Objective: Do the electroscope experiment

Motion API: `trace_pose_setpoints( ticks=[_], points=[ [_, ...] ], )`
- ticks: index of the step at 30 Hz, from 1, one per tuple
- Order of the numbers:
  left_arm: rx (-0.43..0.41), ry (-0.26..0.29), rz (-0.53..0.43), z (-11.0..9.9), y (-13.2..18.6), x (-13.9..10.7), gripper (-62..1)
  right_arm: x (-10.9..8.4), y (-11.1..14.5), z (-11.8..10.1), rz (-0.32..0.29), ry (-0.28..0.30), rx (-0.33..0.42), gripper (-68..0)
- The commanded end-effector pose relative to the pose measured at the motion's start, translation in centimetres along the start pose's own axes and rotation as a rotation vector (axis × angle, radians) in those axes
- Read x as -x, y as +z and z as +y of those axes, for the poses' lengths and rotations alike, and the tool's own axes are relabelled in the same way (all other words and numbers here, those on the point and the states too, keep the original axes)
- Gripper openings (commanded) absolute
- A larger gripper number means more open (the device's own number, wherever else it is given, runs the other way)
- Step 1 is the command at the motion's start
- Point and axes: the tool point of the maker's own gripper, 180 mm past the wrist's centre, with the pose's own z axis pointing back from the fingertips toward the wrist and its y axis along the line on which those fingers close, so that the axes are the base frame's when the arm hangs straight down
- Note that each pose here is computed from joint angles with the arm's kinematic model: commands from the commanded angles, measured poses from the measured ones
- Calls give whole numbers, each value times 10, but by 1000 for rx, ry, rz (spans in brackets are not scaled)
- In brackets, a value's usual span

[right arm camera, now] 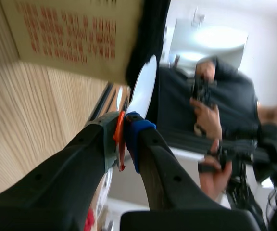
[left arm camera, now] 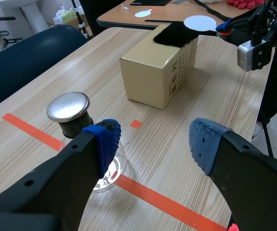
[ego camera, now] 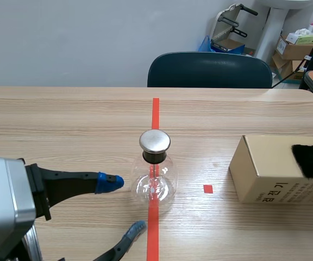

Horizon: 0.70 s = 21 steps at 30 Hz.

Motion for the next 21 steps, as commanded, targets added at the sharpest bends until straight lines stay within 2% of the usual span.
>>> trace_pose_setpoints(
  ticks=[1, 3, 4, 5, 6, 7, 10, 11, 12, 13, 14, 15, 18, 19, 20, 21],
  points=[
    [-4, 2, -32, 1, -2, -8, -268, -23, 1, -1, -141, 13, -1, -658],
    [-4, 2, -32, 1, -2, -8, -268, -44, 5, -1, -263, 12, -2, -658],
    [-4, 2, -32, 1, -2, -8, -268, -50, 7, -1, -292, 12, -2, -658],
    [-4, 2, -32, 1, -2, -8, -268, -50, 7, -1, -296, 11, -2, -658],
    [-4, 2, -32, 1, -2, -8, -268, -46, 6, -1, -270, 9, 0, -658],
    [-4, 2, -32, 1, -2, -8, -268, -36, 4, -1, -212, 5, 1, -658],
    [-4, 2, -32, 1, -2, -8, -268, 4, 0, -2, 9, 2, 5, -658],
    [-4, 2, -32, 1, -2, -8, -268, 13, 0, -2, 60, 1, 5, -658],
    [-4, 2, -32, 1, -2, -8, -268, 18, 1, -2, 86, 2, 6, -658],
    [-4, 2, -32, 1, -2, -8, -268, 18, 0, -3, 85, 3, 7, -658],
    [-4, 2, -32, 1, -2, -8, -268, 12, -1, -3, 52, 4, 7, -658],
    [-4, 2, -32, 1, -2, -8, -268, 1, -1, -3, -12, 7, 5, -658],
    [-4, 2, -32, 1, -2, -8, -268, -41, 4, -2, -245, 7, 5, -658],
    [-4, 2, -32, 1, -2, -8, -268, -49, 7, -2, -291, 7, 4, -658],
    [-4, 2, -32, 1, -2, -8, -268, -52, 8, -2, -306, 6, 4, -658],
    [-4, 2, -32, 1, -2, -8, -268, -49, 7, -2, -292, 5, 4, -658]
  ],
)
